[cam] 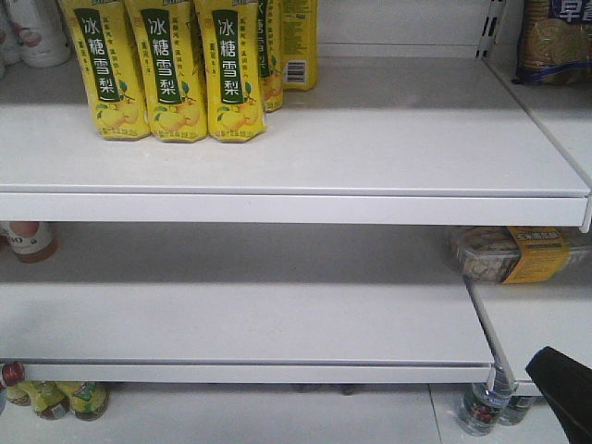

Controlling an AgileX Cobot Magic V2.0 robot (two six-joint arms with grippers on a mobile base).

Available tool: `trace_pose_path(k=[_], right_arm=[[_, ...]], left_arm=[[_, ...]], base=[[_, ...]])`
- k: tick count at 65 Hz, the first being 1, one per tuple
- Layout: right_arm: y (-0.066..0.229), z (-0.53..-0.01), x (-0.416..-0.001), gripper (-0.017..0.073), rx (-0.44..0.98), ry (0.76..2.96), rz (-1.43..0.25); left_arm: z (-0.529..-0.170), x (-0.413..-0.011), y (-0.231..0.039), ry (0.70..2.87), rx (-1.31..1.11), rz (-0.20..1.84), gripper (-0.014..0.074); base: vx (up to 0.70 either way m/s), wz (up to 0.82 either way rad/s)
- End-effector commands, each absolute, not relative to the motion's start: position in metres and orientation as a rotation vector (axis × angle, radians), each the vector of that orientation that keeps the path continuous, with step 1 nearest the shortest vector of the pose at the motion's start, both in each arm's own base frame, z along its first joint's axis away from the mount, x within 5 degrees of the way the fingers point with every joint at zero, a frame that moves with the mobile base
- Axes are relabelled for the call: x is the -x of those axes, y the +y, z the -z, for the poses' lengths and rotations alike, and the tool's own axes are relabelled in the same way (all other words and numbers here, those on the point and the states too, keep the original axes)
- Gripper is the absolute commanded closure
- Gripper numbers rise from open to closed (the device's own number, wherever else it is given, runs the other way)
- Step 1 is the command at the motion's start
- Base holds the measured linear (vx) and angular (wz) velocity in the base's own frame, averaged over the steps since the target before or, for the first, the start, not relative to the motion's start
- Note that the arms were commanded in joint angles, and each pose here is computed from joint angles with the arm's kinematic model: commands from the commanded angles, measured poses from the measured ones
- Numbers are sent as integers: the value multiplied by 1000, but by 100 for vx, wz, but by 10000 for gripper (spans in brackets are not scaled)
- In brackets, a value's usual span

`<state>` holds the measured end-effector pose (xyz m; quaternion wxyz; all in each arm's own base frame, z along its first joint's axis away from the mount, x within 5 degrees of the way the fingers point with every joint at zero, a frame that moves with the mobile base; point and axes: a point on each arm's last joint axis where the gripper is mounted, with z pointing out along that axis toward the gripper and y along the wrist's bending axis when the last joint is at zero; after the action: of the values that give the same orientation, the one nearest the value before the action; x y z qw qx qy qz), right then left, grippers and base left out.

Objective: Place coke in basket with both arms

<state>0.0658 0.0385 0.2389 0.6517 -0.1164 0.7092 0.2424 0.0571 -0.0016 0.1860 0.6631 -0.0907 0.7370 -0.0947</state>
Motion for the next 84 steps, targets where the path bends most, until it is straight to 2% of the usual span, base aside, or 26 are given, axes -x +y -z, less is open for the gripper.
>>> trace_pose_path(k=[1, 16, 23, 27, 37, 45, 55, 63, 75, 84], right_arm=[[37, -248, -67, 564, 271, 1582, -509], [37, -245, -67, 564, 262, 1592, -518], [37, -246, -67, 564, 187, 1607, -593], [37, -246, -67, 564, 111, 1619, -667], [36, -247, -68, 564, -225, 1643, -958], [32, -244, -70, 564, -446, 1650, -1074], [24, -238, -73, 564, -549, 1676, -983], [21, -236, -74, 564, -579, 1692, -934], [7, -209, -69, 564, -773, 1915, -680], [2, -204, -65, 564, -708, 1977, -531]], left_arm=[[-202, -56, 0, 1478, 134, 154, 600], [-202, -56, 0, 1478, 134, 154, 600], [-202, -56, 0, 1478, 134, 154, 600], [-202, -56, 0, 1478, 134, 154, 600], [-202, -56, 0, 1479, 134, 154, 600], [-202, -56, 0, 1480, 134, 154, 600], [-202, -56, 0, 1480, 134, 154, 600], [-202, -56, 0, 1480, 134, 154, 600], [-202, -56, 0, 1480, 134, 154, 600], [-202, -56, 0, 1480, 134, 154, 600]], base=[[0, 0], [0, 0], [0, 0], [0, 0], [0, 0], [0, 0], [0, 0], [0, 0], [0, 0], [0, 0]])
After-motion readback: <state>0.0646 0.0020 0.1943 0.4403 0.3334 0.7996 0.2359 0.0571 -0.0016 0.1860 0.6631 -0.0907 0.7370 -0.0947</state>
